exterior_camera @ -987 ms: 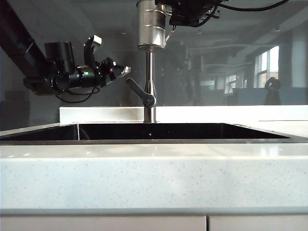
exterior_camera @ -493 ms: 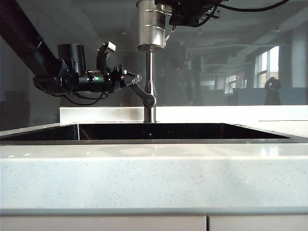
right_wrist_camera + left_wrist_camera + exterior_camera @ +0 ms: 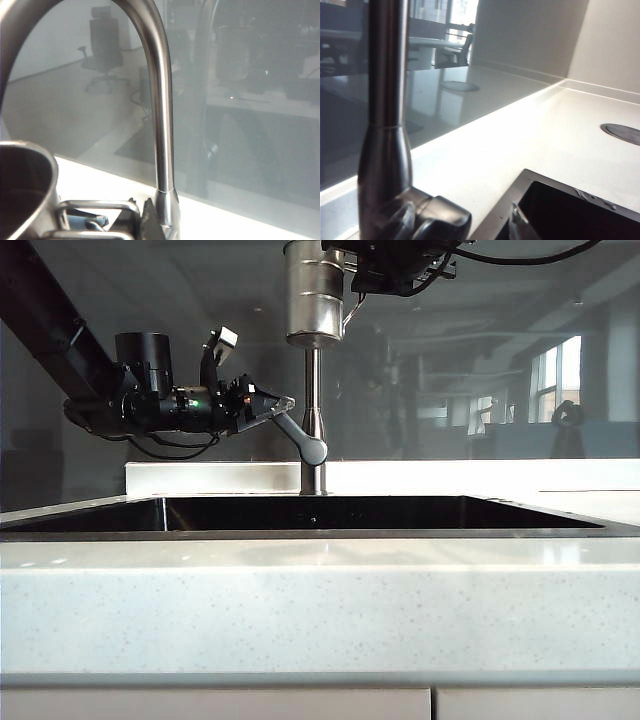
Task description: Pick up the mug next to the sink, go to the faucet to get some water, pour the water into the sink, and finally put the mug back to its place.
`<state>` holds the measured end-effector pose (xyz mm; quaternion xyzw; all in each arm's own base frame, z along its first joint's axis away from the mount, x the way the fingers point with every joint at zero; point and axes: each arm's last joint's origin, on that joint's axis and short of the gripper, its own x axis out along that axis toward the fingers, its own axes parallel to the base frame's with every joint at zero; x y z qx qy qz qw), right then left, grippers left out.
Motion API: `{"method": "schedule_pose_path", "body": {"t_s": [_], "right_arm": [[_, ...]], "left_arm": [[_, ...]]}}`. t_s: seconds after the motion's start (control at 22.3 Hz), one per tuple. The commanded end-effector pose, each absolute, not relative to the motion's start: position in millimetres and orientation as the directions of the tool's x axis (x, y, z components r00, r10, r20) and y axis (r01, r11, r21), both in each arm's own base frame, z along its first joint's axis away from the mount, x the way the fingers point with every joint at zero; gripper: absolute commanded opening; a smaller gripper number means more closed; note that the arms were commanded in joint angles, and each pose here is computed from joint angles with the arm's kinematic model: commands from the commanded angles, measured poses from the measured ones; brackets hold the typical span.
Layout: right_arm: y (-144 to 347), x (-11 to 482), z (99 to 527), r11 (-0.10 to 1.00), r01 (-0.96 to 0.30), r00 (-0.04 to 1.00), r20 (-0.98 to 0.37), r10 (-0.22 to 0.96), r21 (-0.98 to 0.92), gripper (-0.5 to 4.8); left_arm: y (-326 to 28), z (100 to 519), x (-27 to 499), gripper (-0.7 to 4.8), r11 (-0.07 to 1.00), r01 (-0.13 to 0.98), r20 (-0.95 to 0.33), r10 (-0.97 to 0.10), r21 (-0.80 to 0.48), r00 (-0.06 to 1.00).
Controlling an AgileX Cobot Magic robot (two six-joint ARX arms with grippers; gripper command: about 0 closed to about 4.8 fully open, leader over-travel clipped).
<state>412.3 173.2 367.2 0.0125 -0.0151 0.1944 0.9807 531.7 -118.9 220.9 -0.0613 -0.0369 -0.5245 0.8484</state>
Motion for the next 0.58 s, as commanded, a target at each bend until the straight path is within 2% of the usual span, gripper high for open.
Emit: {"method": "schedule_pose_path", "body": {"t_s": [0.04, 0.18, 0.27, 0.58], "right_arm": [[171.4, 408.5, 379.4, 0.923, -0.384, 0.92, 0.09, 0.381, 0.025, -0.02], [171.4, 408.5, 379.4, 0.923, -0.384, 0.921, 0.09, 0.38, 0.025, -0.02], [171.4, 408.5, 379.4, 0.923, -0.384, 0.921, 0.09, 0.38, 0.025, -0.02], [171.4, 408.5, 379.3, 0.923, -0.384, 0.921, 0.089, 0.38, 0.025, -0.02]], "left_arm": [[-124.9, 226.6, 526.7, 2.36, 0.334, 0.942, 0.124, -0.934, -0.035, 0.335], [-125.4, 226.3, 525.4, 2.04, 0.288, 0.957, 0.114, -0.95, -0.033, 0.29], [-125.4, 226.3, 525.4, 2.06, 0.288, 0.957, 0.114, -0.95, -0.033, 0.29], [-120.4, 225.8, 531.7, 2.07, 0.488, 0.873, 0.143, -0.864, 0.001, 0.483]]}}
